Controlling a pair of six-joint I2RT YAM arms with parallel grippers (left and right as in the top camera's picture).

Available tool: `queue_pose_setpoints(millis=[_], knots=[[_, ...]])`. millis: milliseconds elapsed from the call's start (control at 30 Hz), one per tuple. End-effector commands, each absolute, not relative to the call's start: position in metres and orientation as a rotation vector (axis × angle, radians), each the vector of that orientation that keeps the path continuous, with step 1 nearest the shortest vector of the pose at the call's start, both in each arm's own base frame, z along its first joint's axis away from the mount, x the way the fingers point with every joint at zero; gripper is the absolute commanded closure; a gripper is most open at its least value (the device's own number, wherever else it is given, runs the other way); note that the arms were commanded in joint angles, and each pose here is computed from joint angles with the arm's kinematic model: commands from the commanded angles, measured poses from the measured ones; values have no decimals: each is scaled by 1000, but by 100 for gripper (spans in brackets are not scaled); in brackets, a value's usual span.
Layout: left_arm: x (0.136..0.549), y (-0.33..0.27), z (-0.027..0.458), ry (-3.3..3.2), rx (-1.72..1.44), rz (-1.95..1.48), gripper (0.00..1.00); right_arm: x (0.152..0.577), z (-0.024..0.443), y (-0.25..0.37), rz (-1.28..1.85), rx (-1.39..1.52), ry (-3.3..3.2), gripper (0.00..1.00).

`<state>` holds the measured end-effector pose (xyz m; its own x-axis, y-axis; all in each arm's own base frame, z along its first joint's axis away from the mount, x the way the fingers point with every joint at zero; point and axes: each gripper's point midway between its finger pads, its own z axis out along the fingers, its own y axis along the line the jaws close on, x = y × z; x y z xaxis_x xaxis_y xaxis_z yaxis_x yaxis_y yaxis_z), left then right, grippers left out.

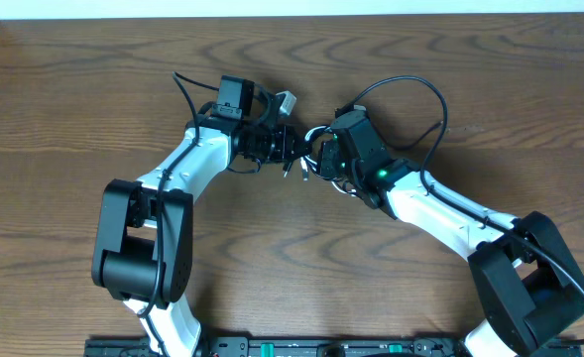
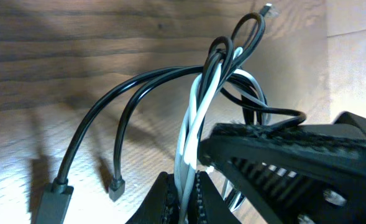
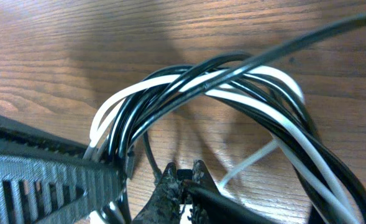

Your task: Untangle cables

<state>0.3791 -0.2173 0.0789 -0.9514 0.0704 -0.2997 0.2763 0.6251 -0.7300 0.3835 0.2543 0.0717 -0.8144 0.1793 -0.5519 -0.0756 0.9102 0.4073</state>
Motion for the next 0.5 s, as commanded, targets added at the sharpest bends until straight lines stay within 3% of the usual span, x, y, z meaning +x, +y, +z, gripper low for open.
queue_pose_setpoints(millis=[0, 67, 133, 200, 233, 367, 467], knots=[[370, -227, 98, 2537, 364, -1349, 92, 389, 78, 248, 505, 79, 2429, 98], [369, -229, 100, 2524, 378, -1372, 92, 389, 78, 249, 509, 76, 2431, 96], [366, -232, 105, 2495, 418, -1409, 92, 386, 78, 253, 533, 63, 2442, 80], [365, -232, 105, 2491, 426, -1410, 92, 383, 78, 257, 557, 48, 2451, 58], [365, -232, 105, 2489, 429, -1409, 92, 381, 81, 261, 592, 34, 2453, 54], [365, -232, 105, 2489, 429, -1409, 92, 375, 131, 268, 808, -24, 2383, 53], [366, -232, 105, 2489, 429, -1409, 92, 373, 169, 259, 859, -23, 2307, 69]])
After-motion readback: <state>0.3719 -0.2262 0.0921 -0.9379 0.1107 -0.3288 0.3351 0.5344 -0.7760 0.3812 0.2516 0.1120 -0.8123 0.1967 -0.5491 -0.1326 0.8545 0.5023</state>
